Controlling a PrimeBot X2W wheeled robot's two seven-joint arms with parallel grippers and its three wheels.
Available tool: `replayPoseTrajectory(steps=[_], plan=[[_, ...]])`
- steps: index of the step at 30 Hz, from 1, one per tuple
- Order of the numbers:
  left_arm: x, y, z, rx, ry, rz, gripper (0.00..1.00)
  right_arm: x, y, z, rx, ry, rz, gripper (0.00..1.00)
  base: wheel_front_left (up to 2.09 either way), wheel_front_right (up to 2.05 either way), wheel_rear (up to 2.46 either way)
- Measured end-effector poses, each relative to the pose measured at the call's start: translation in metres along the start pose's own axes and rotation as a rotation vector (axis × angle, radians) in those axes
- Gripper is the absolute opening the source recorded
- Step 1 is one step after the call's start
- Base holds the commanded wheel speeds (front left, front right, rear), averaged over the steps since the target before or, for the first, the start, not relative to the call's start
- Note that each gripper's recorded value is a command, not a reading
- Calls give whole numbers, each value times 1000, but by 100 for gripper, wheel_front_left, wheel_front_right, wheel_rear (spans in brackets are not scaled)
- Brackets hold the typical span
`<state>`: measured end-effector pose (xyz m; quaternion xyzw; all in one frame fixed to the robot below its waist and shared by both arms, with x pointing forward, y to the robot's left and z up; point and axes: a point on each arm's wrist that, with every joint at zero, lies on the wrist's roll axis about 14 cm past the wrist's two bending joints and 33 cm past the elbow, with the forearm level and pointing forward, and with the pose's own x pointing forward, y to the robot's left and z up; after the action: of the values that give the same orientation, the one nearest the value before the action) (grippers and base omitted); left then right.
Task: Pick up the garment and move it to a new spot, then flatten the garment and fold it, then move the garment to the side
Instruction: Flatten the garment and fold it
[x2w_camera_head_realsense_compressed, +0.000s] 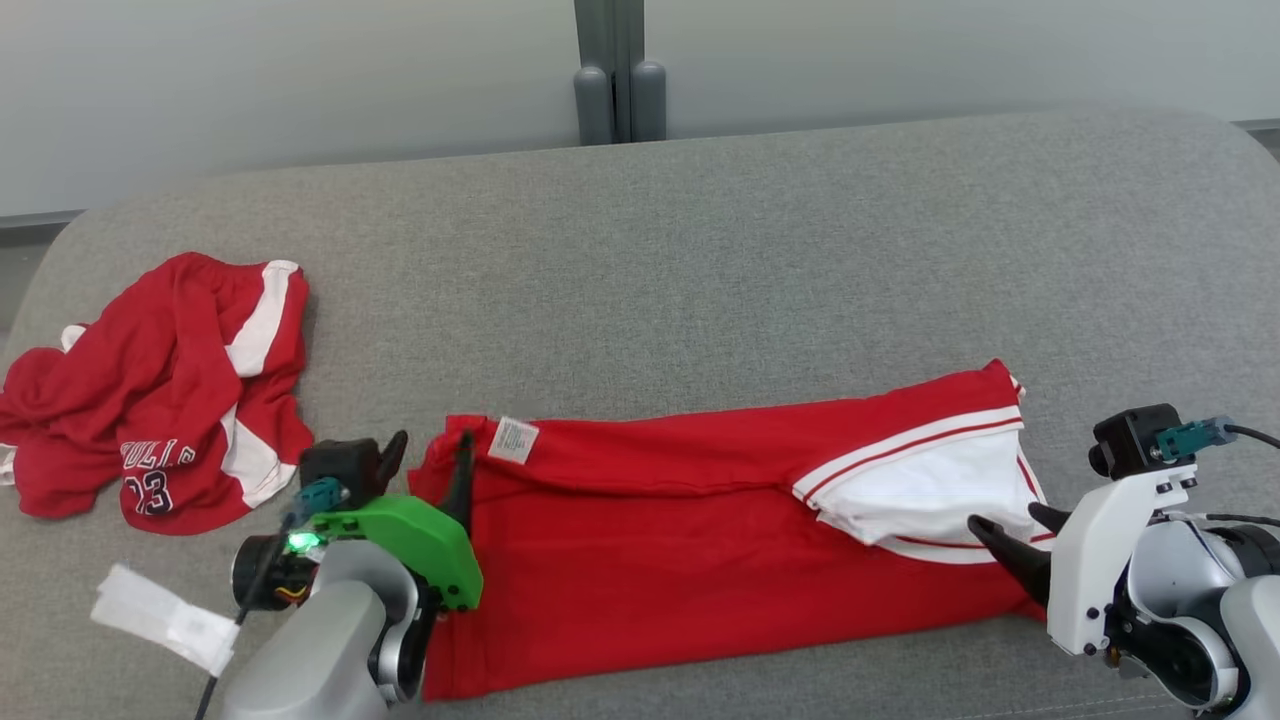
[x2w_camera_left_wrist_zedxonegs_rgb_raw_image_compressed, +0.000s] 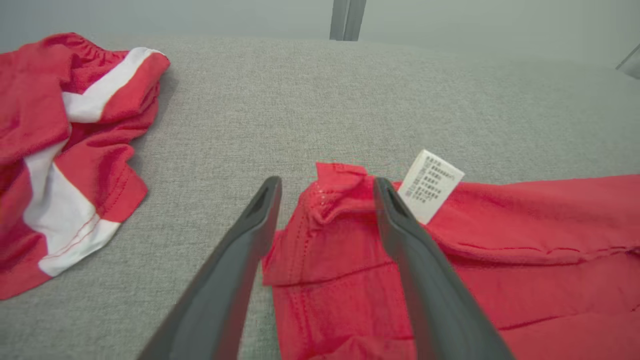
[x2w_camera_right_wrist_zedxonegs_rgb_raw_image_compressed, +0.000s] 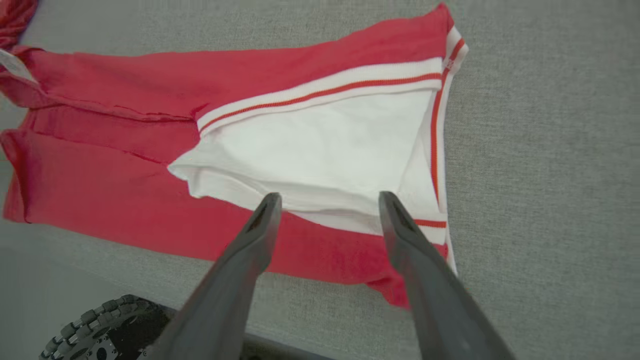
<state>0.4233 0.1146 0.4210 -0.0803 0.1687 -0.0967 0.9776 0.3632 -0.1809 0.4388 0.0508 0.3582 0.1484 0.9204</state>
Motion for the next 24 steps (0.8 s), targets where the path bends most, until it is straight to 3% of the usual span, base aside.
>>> replayPoseTrajectory(steps=[5,10,18,24], plan=[[-20,10,31,-158,-158,38,100,-13,1,18,34,-92,-10,100,0,0,0],[-59,14,53,-228,-320,32,100,-23,-13,20,124,-127,-78,100,0,0,0],[-97,20,58,-211,-430,60,100,-13,-22,18,243,-99,-135,100,0,0,0],[-105,25,46,-171,-406,83,100,5,-28,7,241,-23,-179,100,0,0,0]])
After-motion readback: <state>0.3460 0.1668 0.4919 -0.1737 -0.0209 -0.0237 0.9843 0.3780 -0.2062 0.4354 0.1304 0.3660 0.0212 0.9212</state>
